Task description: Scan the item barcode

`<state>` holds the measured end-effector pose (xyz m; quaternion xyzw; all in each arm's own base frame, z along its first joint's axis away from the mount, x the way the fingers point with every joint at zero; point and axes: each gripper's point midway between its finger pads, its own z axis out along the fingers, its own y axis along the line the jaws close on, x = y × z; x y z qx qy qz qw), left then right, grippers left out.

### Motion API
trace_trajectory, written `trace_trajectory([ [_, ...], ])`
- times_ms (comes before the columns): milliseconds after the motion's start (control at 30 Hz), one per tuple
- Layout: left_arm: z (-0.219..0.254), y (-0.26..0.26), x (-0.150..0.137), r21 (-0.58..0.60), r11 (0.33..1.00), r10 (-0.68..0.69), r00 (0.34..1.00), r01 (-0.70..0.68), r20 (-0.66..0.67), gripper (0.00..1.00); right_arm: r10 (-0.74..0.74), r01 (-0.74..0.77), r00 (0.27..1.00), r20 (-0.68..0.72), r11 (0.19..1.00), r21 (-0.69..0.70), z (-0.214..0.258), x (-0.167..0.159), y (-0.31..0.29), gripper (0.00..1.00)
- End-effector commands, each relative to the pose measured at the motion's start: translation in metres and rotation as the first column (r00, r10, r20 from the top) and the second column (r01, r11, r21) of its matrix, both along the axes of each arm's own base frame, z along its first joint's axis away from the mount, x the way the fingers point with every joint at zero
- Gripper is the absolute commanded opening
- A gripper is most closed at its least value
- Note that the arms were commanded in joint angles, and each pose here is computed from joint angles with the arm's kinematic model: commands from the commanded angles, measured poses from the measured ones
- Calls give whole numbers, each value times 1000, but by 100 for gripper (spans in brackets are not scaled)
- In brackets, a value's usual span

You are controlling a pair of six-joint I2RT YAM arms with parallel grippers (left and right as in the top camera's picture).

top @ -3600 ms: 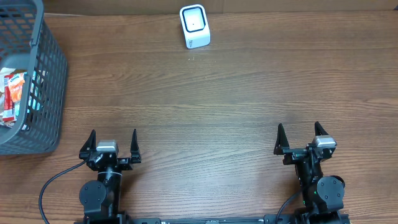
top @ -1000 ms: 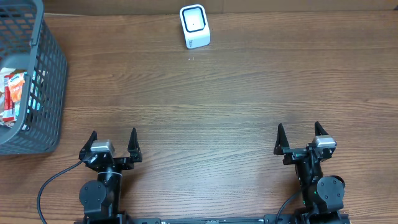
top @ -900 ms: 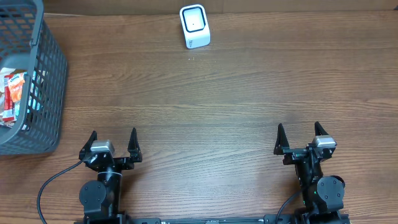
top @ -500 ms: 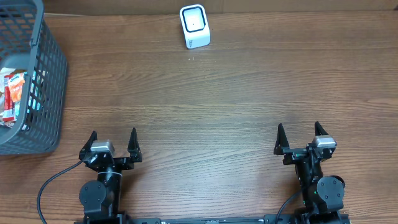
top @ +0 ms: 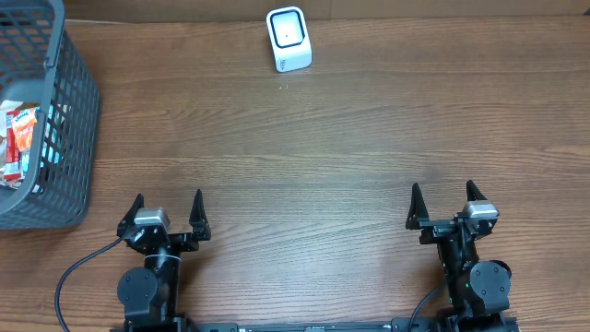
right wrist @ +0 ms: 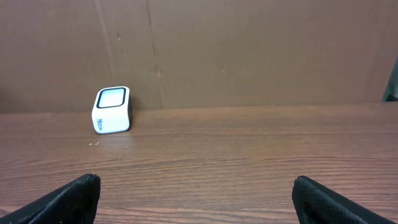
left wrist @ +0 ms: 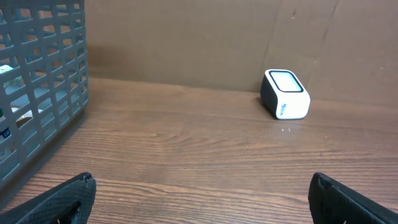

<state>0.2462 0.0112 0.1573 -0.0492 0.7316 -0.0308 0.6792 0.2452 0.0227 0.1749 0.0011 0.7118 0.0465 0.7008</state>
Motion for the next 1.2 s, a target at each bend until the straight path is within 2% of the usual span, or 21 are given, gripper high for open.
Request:
trace_trajectory([
  [0, 0, -1, 0, -21, 1000, -1, 1000, 1, 5, 100, -3, 3, 1000, 1, 1000, -7, -3, 0, -1, 100],
  [533, 0, -1, 0, -21, 1000, -1, 1000, 1, 5, 100, -3, 3, 1000, 1, 1000, -7, -3, 0, -1, 100],
  [633, 6, -10, 0, -115, 992, -45, 998, 49, 32, 100, -3, 3, 1000, 1, 1000, -7, -3, 0, -1, 100],
  [733, 22, -23, -1, -182, 974, -116, 988, 133, 97, 100, -3, 3, 1000, 1, 1000, -7, -3, 0, -1, 100],
  [867, 55, -38, -6, -213, 945, -198, 954, 247, 226, 100, -3, 3, 1000, 1, 1000, -7, -3, 0, -1, 100],
  [967, 89, -49, -16, -181, 925, -257, 901, 334, 350, 100, -3, 3, 1000, 1, 1000, -7, -3, 0, -1, 100],
  [1167, 141, -59, -37, -96, 911, -315, 827, 401, 465, 100, -3, 3, 1000, 0, 1000, -7, -3, 0, -1, 100],
])
